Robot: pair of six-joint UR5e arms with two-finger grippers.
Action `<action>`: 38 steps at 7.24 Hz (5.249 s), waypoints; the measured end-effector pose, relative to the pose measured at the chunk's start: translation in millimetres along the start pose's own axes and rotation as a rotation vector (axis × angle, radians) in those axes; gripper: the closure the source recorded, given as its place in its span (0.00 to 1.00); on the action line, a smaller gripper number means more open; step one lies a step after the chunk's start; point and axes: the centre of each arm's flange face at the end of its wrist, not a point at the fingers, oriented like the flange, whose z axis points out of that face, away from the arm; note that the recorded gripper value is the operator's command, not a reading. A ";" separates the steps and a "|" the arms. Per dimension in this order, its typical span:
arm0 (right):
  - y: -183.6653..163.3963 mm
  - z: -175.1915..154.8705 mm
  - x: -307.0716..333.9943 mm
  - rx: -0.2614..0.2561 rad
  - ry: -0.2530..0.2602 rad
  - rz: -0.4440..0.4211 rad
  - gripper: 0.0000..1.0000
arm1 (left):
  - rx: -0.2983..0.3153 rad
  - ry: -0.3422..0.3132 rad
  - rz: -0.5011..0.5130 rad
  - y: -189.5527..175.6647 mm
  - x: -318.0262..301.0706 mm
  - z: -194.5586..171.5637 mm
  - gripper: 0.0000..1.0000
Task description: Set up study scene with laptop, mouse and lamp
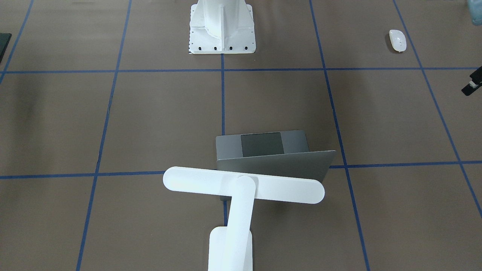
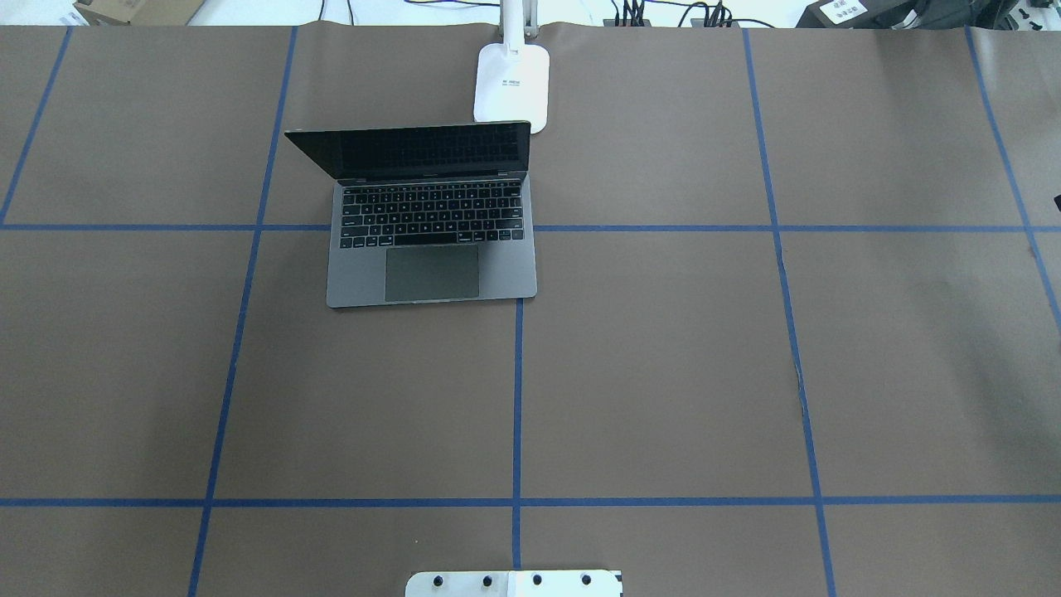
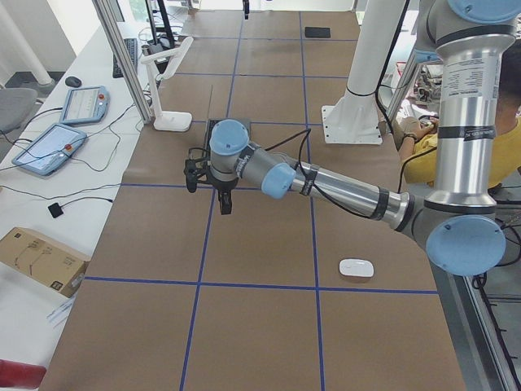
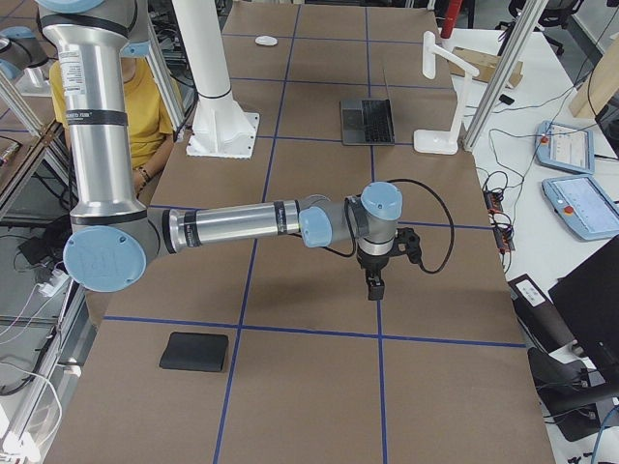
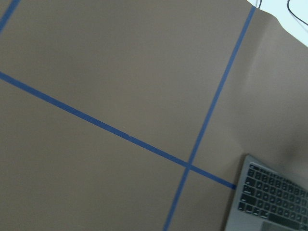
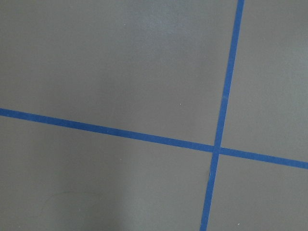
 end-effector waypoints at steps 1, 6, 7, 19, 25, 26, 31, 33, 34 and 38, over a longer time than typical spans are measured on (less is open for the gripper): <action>11.2 5.7 3.8 -0.019 -0.023 0.013 0.00 | -0.005 -0.019 0.043 14.9 -31.5 -4.9 0.00; 158.2 16.0 55.3 -0.108 -0.039 0.111 0.00 | -0.022 -0.045 0.038 42.1 -81.1 -6.1 0.00; 187.0 23.5 86.0 -0.130 -0.002 0.092 0.00 | -0.032 -0.048 0.026 43.6 -88.0 -1.8 0.00; 177.9 -7.4 124.1 -0.175 -0.292 0.798 0.00 | -0.161 -0.176 0.009 92.3 -172.8 33.2 0.00; 156.1 -36.4 141.8 -0.106 0.017 0.754 0.00 | -0.177 -0.172 -0.012 95.8 -182.4 39.4 0.00; 156.4 -42.6 142.4 -0.103 -0.001 0.774 0.00 | -0.178 -0.170 -0.013 96.0 -182.8 39.7 0.00; 176.9 -49.5 139.4 -0.156 0.039 1.145 0.01 | -0.183 -0.170 -0.019 97.3 -189.4 44.2 0.00; 221.8 -23.2 145.3 -0.268 0.044 1.391 0.01 | -0.184 -0.170 -0.021 97.6 -190.4 44.9 0.00; 251.8 -8.9 148.2 -0.317 0.053 1.445 0.01 | -0.184 -0.169 -0.021 97.7 -190.5 45.0 0.00; 312.0 34.7 156.9 -0.456 0.102 1.542 0.08 | -0.184 -0.167 -0.020 97.5 -189.7 44.7 0.00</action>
